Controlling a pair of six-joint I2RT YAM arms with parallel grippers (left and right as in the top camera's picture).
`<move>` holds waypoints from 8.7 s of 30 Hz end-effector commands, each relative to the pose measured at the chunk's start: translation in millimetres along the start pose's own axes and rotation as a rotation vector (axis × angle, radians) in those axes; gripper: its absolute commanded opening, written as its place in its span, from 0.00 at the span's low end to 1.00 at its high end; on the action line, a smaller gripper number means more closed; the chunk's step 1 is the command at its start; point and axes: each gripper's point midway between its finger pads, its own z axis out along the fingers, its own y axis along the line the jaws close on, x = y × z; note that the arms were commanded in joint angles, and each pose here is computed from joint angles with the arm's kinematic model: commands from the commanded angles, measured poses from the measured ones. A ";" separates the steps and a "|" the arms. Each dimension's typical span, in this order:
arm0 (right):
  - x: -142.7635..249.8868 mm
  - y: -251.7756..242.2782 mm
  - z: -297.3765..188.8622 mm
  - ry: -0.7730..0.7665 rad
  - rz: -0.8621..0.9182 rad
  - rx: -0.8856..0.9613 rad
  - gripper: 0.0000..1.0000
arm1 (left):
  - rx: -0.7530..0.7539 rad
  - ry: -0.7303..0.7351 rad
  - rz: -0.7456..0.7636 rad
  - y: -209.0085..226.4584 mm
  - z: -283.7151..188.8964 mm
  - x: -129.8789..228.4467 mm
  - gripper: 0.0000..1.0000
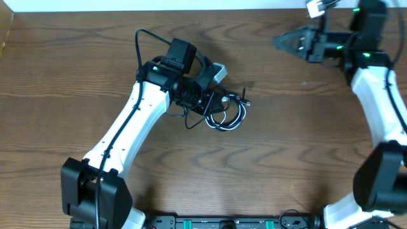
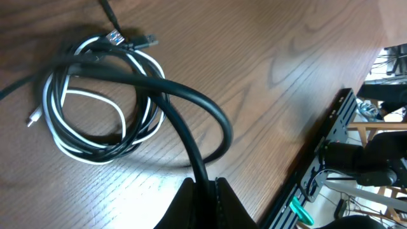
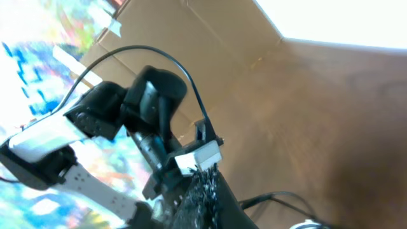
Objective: Untangle cables
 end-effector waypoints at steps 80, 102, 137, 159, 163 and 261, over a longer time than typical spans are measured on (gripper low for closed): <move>140.5 -103.0 -36.0 -0.050 0.604 0.511 0.13 | 0.115 0.111 0.176 -14.6 3.6 33.4 0.07; 192.8 -78.9 36.0 0.196 0.636 0.503 0.33 | -0.247 0.136 -0.093 51.5 6.9 31.2 0.50; 304.5 -60.8 101.1 0.540 0.646 0.811 0.31 | -0.234 0.133 -0.887 70.3 48.9 75.4 0.43; 281.9 -55.4 124.8 0.567 0.364 0.582 0.01 | -0.196 0.136 -0.682 76.3 50.6 64.9 0.43; 259.9 -49.8 127.3 0.599 0.201 0.527 0.01 | -0.099 0.104 -0.652 62.3 39.7 50.5 0.43; 235.2 -64.1 88.7 0.599 0.143 0.539 0.44 | -0.252 -0.149 -1.413 108.7 50.2 53.3 0.43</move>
